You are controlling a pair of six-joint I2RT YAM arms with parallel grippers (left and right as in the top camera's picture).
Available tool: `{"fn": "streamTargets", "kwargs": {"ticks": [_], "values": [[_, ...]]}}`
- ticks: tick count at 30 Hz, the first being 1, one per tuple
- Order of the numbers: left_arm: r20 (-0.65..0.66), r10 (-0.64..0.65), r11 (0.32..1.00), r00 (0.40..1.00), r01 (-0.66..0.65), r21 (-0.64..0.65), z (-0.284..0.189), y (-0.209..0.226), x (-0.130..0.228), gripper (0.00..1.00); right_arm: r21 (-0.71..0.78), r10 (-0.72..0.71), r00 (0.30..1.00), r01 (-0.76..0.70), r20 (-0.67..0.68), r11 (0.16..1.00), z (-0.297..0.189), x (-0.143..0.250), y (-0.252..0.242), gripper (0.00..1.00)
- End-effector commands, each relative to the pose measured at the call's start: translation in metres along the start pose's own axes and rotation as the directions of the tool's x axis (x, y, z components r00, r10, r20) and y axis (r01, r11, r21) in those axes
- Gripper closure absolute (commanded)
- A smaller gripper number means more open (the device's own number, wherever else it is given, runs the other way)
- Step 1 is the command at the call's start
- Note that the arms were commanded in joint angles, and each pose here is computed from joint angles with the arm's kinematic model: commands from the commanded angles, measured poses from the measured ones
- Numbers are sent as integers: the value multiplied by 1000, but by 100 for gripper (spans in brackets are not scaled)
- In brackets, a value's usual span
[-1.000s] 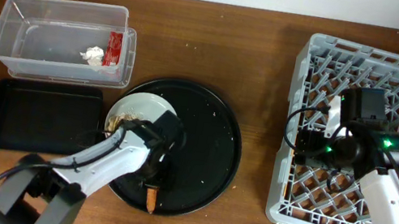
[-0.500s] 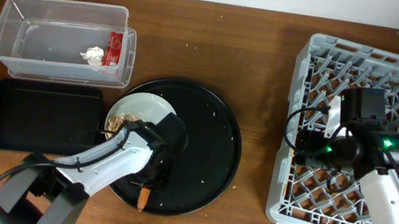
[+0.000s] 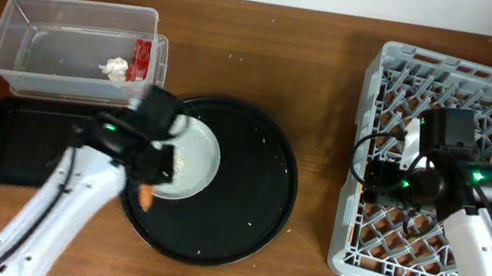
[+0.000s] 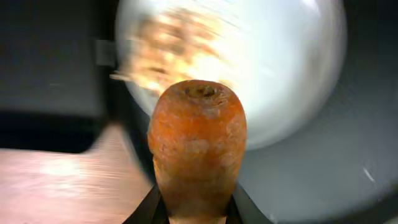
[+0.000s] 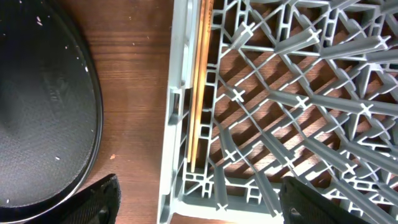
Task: Sort waste into correct bins and load items into the dishwasher rack
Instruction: 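Place the carrot onto the black tray with the left gripper, then grasp the rim of the white plate with the left gripper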
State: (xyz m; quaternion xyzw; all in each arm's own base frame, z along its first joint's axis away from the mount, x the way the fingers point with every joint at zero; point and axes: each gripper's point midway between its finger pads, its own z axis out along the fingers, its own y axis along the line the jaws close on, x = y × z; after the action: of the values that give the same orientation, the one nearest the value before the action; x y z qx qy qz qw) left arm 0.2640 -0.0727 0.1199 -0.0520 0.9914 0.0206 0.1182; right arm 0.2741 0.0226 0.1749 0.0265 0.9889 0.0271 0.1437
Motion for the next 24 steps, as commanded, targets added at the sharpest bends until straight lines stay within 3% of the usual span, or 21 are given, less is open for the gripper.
{"fn": "streamTargets", "kwargs": {"ticks": [1,7,14,15,16,18,19,22,24], "values": [[112,-274,956,955,283,-72,-4,82,-40,100,-7,-7,1000,7,8,1000,-2,-3,1,19],[281,-582,776,763,624,-88,9,204,-76,100,-7,-7,1000,7,8,1000,-2,-3,1,19],[126,-720,651,682,728,-214,111,269,-46,97,-6,-7,1000,7,8,1000,-2,-3,1,19],[109,-728,645,676,731,-223,119,271,-41,88,-7,-7,1000,7,8,1000,-2,-3,1,19],[102,-730,645,676,730,-227,121,271,-40,87,-7,-6,1000,6,8,1000,-2,-3,1,19],[99,-730,645,676,730,-225,122,270,-40,55,-6,-7,1000,7,8,1000,-2,-3,1,19],[104,-730,645,676,731,-222,119,271,-41,34,-6,-7,1000,7,4,1000,-2,-2,1,19],[160,-725,650,670,742,-161,74,274,-70,30,-5,-6,1000,6,0,1000,-2,-1,1,19],[195,-664,737,722,676,4,38,248,-104,30,-6,-7,1000,7,1,1000,-2,-1,1,19]]}}
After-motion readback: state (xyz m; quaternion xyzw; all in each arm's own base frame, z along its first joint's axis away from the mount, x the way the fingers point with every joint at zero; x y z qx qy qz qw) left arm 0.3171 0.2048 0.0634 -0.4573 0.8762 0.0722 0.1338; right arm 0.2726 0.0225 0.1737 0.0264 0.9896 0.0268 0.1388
